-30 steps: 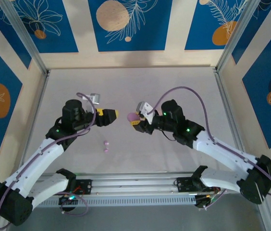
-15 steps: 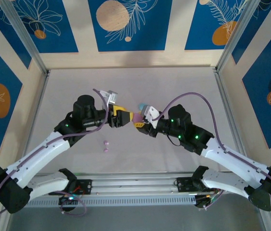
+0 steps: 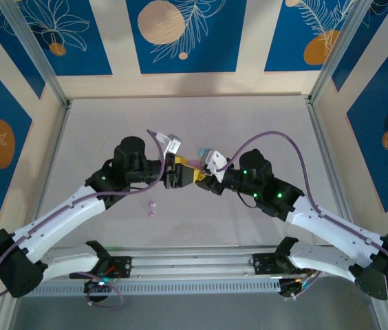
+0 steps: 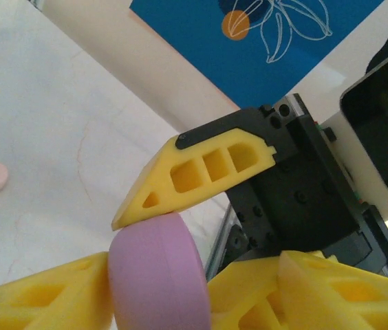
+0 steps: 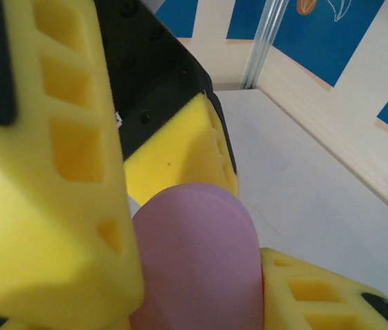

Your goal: Insert wireless bluetooth earbuds into charging case

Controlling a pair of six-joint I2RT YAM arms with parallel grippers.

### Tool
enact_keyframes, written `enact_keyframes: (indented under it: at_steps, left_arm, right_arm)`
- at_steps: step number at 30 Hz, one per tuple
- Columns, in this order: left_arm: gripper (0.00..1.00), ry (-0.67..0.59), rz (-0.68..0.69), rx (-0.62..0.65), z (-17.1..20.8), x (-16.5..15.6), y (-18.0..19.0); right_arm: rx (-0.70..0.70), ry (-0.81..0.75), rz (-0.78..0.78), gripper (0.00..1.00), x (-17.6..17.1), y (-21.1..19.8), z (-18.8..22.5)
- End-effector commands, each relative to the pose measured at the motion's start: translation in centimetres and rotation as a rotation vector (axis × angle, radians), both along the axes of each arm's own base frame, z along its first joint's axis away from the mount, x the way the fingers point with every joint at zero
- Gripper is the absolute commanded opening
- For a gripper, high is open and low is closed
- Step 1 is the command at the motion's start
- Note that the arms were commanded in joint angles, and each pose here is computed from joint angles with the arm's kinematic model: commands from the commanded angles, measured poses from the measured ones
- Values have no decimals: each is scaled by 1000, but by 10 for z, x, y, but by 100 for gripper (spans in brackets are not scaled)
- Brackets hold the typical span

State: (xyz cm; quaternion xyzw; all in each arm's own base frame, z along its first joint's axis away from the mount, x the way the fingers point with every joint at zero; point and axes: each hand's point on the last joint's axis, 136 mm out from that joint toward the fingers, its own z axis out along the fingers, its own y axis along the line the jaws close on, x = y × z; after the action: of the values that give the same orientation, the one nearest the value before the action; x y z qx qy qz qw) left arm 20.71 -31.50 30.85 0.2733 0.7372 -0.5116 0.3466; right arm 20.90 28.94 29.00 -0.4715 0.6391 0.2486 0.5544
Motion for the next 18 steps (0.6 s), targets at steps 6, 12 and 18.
enact_keyframes:
  at_steps: [6, 12, 18]
  left_arm:
    - [44, -20, 42, 5, 9, 4, 0]
    - [40, -10, 87, 0, 10, 10, 4]
    - [21, 11, 135, 19, 8, 17, 8]
  right_arm:
    - [14, -37, 0, 29, 1, 3, 6]
    - [4, -47, 4, 29, 0, 3, 4]
    - [-4, -69, -4, 31, 1, 3, 4]
